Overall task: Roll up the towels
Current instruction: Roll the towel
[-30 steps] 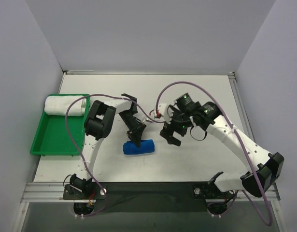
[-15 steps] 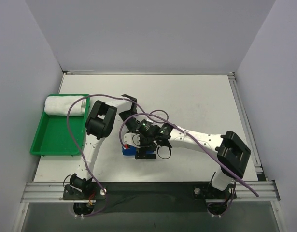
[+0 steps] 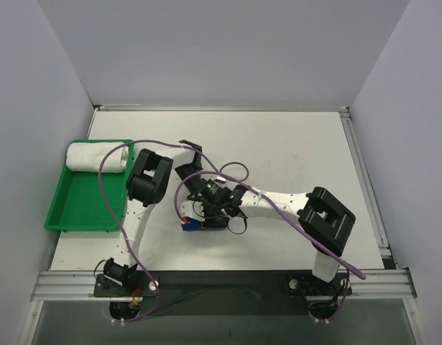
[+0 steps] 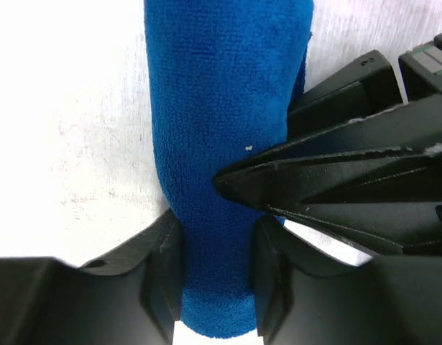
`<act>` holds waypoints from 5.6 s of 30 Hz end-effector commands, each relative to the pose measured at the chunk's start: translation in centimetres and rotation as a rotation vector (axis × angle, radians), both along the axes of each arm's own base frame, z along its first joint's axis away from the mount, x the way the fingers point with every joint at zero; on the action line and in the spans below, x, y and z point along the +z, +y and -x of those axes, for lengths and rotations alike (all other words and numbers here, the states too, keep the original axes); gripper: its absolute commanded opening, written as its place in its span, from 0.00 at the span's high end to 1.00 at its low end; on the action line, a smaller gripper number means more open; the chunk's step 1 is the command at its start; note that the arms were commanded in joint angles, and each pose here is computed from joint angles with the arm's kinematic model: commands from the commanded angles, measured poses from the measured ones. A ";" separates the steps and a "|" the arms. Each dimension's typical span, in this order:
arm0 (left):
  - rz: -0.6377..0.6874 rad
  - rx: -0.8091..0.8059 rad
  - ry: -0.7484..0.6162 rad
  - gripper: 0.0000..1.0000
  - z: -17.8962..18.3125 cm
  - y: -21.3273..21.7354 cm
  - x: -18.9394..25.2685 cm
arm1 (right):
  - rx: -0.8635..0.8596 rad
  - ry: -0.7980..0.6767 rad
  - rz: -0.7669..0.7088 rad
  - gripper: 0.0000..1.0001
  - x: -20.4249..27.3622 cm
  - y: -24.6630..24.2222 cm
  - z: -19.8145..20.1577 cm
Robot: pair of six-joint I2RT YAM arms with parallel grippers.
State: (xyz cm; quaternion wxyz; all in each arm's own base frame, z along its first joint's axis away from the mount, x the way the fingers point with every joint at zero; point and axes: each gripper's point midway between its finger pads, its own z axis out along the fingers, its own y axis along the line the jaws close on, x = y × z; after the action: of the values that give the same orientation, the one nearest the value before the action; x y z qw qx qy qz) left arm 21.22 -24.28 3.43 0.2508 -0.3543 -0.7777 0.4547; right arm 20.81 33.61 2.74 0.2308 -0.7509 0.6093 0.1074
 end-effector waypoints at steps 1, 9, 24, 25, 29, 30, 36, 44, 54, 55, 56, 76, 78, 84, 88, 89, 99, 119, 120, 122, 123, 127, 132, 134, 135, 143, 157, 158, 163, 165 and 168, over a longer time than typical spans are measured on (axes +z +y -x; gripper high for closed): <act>0.003 -0.138 -0.231 0.58 -2.5 2.8 -6.1 | 0.013 0.179 0.087 0.86 -2.8 -1.6 2.7; 0.108 0.068 -0.357 0.38 -7.9 4.9 0.0 | -0.004 0.341 0.138 1.00 -3.5 -2.8 3.5; 0.404 0.589 -0.640 0.20 -18.6 12.6 16.0 | -0.137 0.667 0.121 1.00 -3.1 -3.3 3.1; 0.445 0.650 -0.608 0.17 -18.6 12.8 17.2 | -0.153 0.680 0.106 1.00 -2.9 -3.0 2.6; 0.577 0.898 -0.408 0.12 -17.9 14.6 20.5 | -0.215 0.733 0.110 1.00 -3.7 -3.0 1.7; 0.605 0.942 -0.378 0.11 -17.7 15.1 20.8 | -0.223 0.747 0.101 1.00 -3.6 -2.9 1.6; 0.638 0.980 -0.337 0.14 -13.4 14.2 21.0 | -0.285 0.831 0.065 1.00 -3.4 -2.4 0.7; 0.484 0.627 -0.819 0.17 -7.0 13.7 18.6 | -0.311 0.946 0.096 1.00 -4.1 -2.5 0.9; 0.307 0.018 -1.428 0.12 -1.9 10.7 12.6 | -0.370 1.074 0.071 1.00 -4.2 -1.6 -0.4; 0.322 -0.023 -1.467 0.10 -1.6 10.1 12.4 | -0.376 1.086 0.077 1.00 -4.5 -1.7 -0.4; 0.336 -0.060 -1.525 0.09 -1.5 9.7 12.0 | -0.385 1.092 0.075 1.00 -4.5 -1.6 -0.7; 0.425 -0.477 -1.801 0.11 -3.3 1.7 4.3 | -0.413 1.110 0.088 1.00 -4.9 -2.1 -1.5; 0.453 -0.515 -1.778 0.12 -2.7 1.2 3.4 | -0.413 1.116 0.083 1.00 -4.8 -1.9 -1.5; 0.353 -0.505 -1.637 0.27 -3.0 1.2 0.3 | -0.421 1.125 0.061 1.00 -3.9 -1.5 -1.7; 0.275 -0.514 -1.526 0.40 -2.6 2.2 -1.9 | -0.421 1.122 0.041 0.99 -2.8 -1.4 -1.8; 0.260 -0.512 -1.497 0.41 -2.2 2.5 -2.3 | -0.423 1.123 0.040 0.99 -2.7 -1.4 -1.8; 0.153 -0.454 -1.321 0.60 0.1 4.5 -3.6 | -0.576 1.059 0.004 0.41 -0.4 -3.2 -5.6; 0.098 -0.261 -1.110 0.61 -1.2 4.2 -4.1 | -0.765 1.127 -0.195 0.34 3.6 -4.1 -4.6; 0.094 -0.255 -1.104 0.61 -1.3 4.3 -4.2 | -0.761 1.137 -0.196 0.35 3.6 -3.9 -4.5; 0.094 -0.245 -1.088 0.61 -1.3 4.1 -4.2 | -0.750 1.141 -0.193 0.39 3.4 -3.5 -4.3; 0.092 -0.238 -1.086 0.61 -1.4 4.1 -4.2 | -0.747 1.153 -0.188 0.41 3.2 -3.3 -4.2; 0.081 -0.225 -1.081 0.60 -1.7 4.0 -4.2 | -0.729 1.179 -0.181 0.63 2.7 -2.6 -3.7; 0.061 -0.213 -1.131 0.48 -2.4 4.1 -3.8 | -0.746 1.220 -0.173 1.00 2.4 -2.6 -3.5; 0.058 -0.227 -1.195 0.44 -3.0 3.8 -3.2 | -0.744 1.245 -0.184 1.00 2.8 -2.5 -3.3; 0.055 -0.238 -1.210 0.41 -2.8 3.9 -3.3 | -0.745 1.254 -0.187 1.00 2.9 -2.4 -3.4; 0.094 -0.322 -1.337 0.31 -2.8 2.3 -2.5 | -0.743 1.330 -0.212 1.00 3.5 -2.0 -3.5; 0.046 -0.385 -1.184 0.72 -1.2 2.4 -4.6 | -0.756 1.428 -0.270 1.00 4.3 -2.3 -5.0; 0.035 -0.372 -1.165 0.75 -1.1 2.5 -4.5 | -0.762 1.407 -0.286 0.96 4.7 -2.6 -5.5; -0.018 -0.189 -1.030 1.00 -0.3 2.9 -2.9 | -0.819 1.292 -0.300 0.44 5.5 -4.7 -6.8; -0.015 -0.111 -0.952 1.00 0.2 2.8 -1.8 | -0.840 1.234 -0.306 0.26 6.2 -5.9 -7.3; -0.056 0.059 -0.870 1.00 -0.3 3.6 0.0 | -0.861 1.161 -0.321 0.18 7.2 -7.5 -7.9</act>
State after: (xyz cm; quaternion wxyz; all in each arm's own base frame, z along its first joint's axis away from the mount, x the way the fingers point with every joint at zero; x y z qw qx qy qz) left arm 24.90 -22.36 2.58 -0.1885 -0.5826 -0.7677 0.1891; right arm 27.79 27.82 5.79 -0.0568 -0.2030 0.8455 0.4905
